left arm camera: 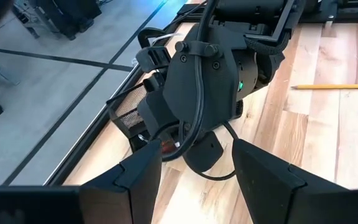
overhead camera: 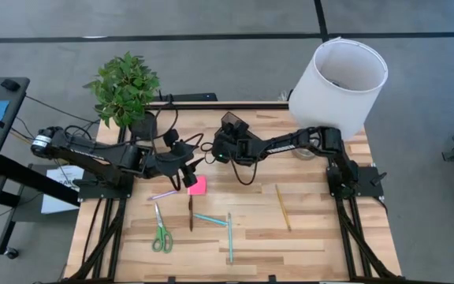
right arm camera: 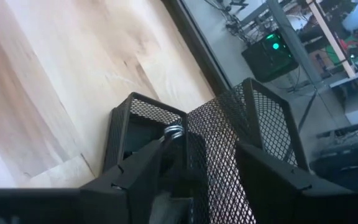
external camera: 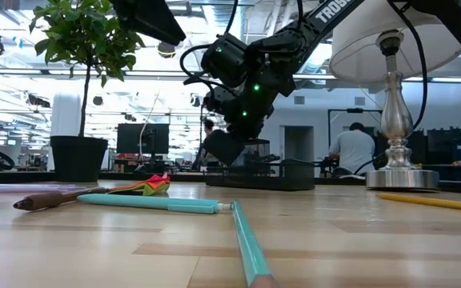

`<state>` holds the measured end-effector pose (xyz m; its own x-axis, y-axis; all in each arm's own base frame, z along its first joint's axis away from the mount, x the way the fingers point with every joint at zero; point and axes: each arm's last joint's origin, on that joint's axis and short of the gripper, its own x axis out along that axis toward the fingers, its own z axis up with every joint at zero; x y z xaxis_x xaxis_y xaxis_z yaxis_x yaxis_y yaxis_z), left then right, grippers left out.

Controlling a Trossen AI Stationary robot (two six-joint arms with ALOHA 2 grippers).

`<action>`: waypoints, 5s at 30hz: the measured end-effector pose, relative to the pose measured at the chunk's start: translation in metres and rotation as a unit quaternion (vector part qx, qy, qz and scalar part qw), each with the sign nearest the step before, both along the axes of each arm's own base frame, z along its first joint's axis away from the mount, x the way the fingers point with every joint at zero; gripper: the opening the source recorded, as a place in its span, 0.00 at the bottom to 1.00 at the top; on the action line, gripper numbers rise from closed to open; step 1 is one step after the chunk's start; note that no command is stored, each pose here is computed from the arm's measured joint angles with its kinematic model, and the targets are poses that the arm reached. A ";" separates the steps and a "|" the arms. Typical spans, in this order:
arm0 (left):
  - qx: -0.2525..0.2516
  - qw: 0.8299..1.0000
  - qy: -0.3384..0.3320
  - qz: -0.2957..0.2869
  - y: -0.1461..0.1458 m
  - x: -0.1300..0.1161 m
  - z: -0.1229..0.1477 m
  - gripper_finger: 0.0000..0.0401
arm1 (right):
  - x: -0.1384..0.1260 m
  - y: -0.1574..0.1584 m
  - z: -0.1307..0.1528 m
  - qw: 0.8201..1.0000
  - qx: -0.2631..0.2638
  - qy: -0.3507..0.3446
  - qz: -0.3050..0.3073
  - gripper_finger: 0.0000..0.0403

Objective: Pick and place office supplies into organizer
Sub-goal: Put the black binder clip into the desk organizer, then put the sticky notes into the desk organizer

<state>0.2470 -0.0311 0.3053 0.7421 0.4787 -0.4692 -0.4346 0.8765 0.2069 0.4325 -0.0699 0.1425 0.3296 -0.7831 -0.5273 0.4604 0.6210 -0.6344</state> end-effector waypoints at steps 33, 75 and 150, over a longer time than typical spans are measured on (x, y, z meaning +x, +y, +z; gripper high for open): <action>-0.135 0.973 0.182 -0.035 -0.006 -0.018 -0.036 0.47 | -0.081 0.174 0.107 0.977 0.174 -0.084 0.085 0.46; -0.021 0.963 0.269 0.002 -0.067 0.038 -0.174 0.47 | -0.133 0.276 0.101 0.945 0.264 -0.177 0.077 0.41; 0.041 0.996 0.049 -0.060 0.033 0.143 -0.078 0.00 | -0.173 0.316 0.093 0.925 0.310 -0.207 0.072 0.41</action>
<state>0.3897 0.0020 0.2270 0.7494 0.4288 -0.5046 -0.3016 0.8994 0.3165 0.2593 0.2465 0.2352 0.6814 -0.3044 -0.6656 0.4683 0.8802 0.0768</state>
